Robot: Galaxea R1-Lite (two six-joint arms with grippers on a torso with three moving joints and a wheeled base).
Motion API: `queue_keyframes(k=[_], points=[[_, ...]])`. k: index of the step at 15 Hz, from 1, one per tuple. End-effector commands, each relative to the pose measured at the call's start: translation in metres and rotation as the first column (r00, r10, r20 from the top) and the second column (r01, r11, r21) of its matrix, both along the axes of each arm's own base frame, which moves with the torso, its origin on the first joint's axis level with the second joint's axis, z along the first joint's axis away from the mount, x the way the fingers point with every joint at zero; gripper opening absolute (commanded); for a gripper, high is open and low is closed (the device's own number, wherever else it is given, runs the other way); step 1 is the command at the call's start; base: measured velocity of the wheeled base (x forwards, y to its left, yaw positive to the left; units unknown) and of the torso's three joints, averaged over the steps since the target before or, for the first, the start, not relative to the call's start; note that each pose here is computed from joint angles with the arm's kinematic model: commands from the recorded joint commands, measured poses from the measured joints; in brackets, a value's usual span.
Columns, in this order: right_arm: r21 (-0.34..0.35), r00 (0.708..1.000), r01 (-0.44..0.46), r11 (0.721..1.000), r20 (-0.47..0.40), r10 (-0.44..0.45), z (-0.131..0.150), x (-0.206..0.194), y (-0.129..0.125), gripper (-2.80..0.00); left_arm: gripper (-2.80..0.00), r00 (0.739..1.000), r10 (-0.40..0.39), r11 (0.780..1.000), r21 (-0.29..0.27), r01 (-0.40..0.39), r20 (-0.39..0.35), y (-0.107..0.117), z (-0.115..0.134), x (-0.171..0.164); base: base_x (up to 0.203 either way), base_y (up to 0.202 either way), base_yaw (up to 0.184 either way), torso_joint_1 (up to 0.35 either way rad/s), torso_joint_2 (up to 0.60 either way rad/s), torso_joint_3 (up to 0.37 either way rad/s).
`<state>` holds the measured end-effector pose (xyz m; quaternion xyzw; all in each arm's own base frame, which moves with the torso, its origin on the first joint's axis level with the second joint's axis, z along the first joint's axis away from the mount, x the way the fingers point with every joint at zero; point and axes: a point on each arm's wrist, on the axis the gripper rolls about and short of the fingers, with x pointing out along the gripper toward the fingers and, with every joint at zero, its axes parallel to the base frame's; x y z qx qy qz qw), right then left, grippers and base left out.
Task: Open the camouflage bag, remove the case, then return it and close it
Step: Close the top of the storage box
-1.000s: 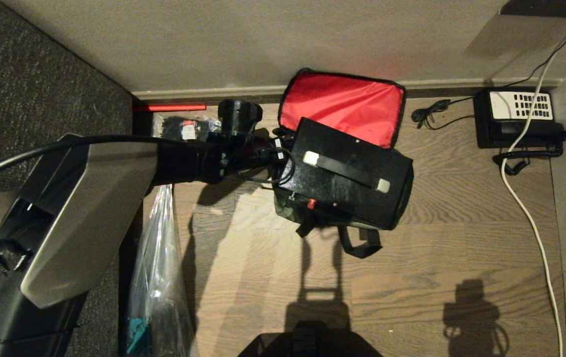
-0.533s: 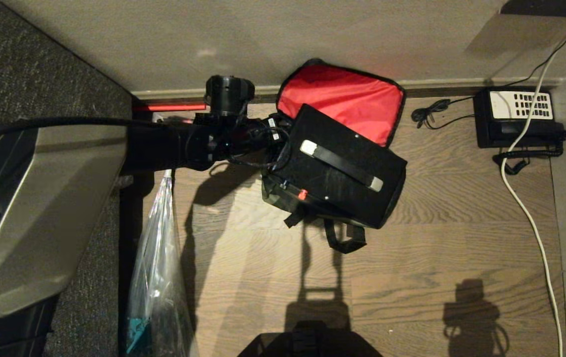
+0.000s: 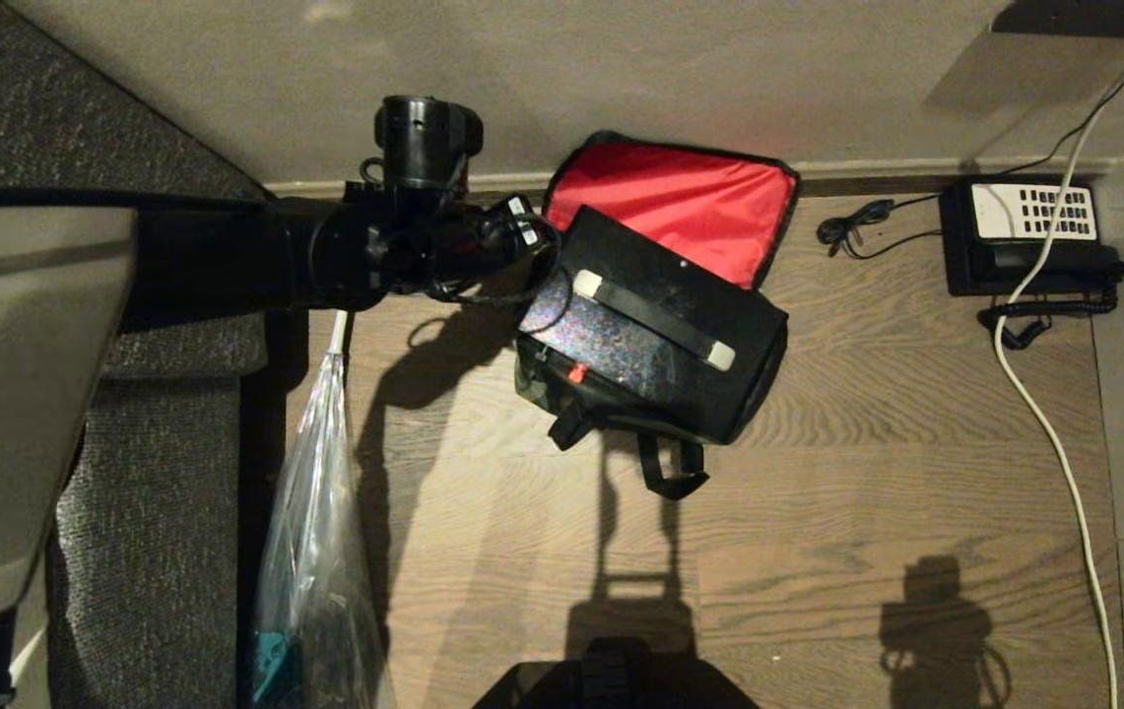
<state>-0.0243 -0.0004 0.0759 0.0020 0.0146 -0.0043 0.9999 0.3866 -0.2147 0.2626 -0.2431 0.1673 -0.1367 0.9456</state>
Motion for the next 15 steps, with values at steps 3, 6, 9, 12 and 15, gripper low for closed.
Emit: queue_keyframes(k=[3,6,9,12,15], points=[[0.000,1.000,-0.001,1.000,0.025,0.001,-0.001,-0.002,0.000,-2.80,-2.80,0.999,0.041,0.999,0.013,-0.041,-0.021,-0.001,-0.008,0.007,0.000,0.000,0.000,0.000,0.00,0.000],[0.000,1.000,-0.001,1.000,0.026,0.001,0.000,-0.002,0.000,-2.80,-2.80,0.998,0.065,0.995,0.076,-0.064,-0.016,0.012,-0.018,0.020,0.000,0.000,0.000,0.000,0.00,0.000],[0.000,1.000,-0.001,1.000,0.025,0.001,-0.001,-0.002,0.000,-2.80,-2.80,0.993,0.114,0.988,0.107,-0.110,-0.029,0.032,-0.018,0.022,0.000,0.000,0.000,0.000,0.00,0.000],[0.000,1.000,-0.001,1.000,0.026,0.001,0.000,-0.002,0.000,-2.80,-2.80,0.981,0.172,0.977,0.145,-0.158,-0.087,0.065,-0.006,0.009,0.000,0.000,0.000,0.000,0.00,0.000],[0.000,1.000,-0.001,1.000,0.025,0.001,-0.001,-0.002,0.000,-2.80,-2.80,0.961,0.223,0.963,0.188,-0.192,-0.163,0.098,0.004,-0.023,0.000,0.000,0.000,0.000,0.00,0.000]])
